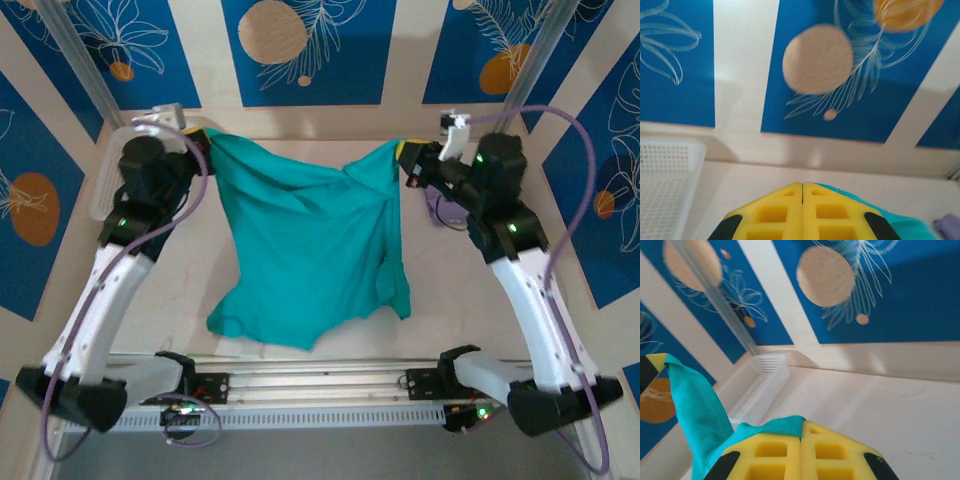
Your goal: Fold the inside-out t-shirt
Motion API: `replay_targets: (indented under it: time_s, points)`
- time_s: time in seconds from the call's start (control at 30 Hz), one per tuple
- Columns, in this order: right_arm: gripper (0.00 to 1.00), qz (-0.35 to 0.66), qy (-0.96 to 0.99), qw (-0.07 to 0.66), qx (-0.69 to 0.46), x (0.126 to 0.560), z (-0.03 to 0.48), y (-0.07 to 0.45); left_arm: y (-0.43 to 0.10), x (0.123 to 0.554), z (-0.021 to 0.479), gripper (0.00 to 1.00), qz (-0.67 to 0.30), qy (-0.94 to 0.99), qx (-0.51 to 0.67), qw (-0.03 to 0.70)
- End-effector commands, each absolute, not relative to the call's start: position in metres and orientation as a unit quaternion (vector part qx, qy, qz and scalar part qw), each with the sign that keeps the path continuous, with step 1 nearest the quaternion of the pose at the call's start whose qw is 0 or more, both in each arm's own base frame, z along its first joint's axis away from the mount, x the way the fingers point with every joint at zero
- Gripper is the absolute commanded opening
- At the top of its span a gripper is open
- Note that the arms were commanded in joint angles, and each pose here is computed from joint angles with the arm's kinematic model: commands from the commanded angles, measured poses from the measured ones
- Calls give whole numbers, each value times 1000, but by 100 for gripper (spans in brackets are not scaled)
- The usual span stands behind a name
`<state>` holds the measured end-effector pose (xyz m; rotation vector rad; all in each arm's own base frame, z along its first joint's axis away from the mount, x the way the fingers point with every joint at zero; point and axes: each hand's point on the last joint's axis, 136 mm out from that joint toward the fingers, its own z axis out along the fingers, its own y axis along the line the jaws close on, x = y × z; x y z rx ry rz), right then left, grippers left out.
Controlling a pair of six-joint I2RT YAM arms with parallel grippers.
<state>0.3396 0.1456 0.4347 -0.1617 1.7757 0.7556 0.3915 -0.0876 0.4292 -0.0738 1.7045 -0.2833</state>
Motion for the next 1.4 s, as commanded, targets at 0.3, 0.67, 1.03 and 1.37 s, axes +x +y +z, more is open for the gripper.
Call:
replay_targets:
  time_s: [0.3, 0.67, 1.03, 1.37]
  points:
    - [0, 341, 669, 655, -87, 410, 553, 136, -70, 417, 570, 0, -141, 651, -21, 745]
    - [0, 370, 770, 518, -51, 377, 403, 142, -123, 303, 420, 0, -325, 700, 38, 634]
    - [0, 340, 899, 267, 74, 361, 163, 124, -146, 251, 150, 0, -288, 868, 11, 405]
    - [0, 310, 926, 197, 92, 354, 106, 110, -152, 268, 155, 50, -176, 880, 74, 435]
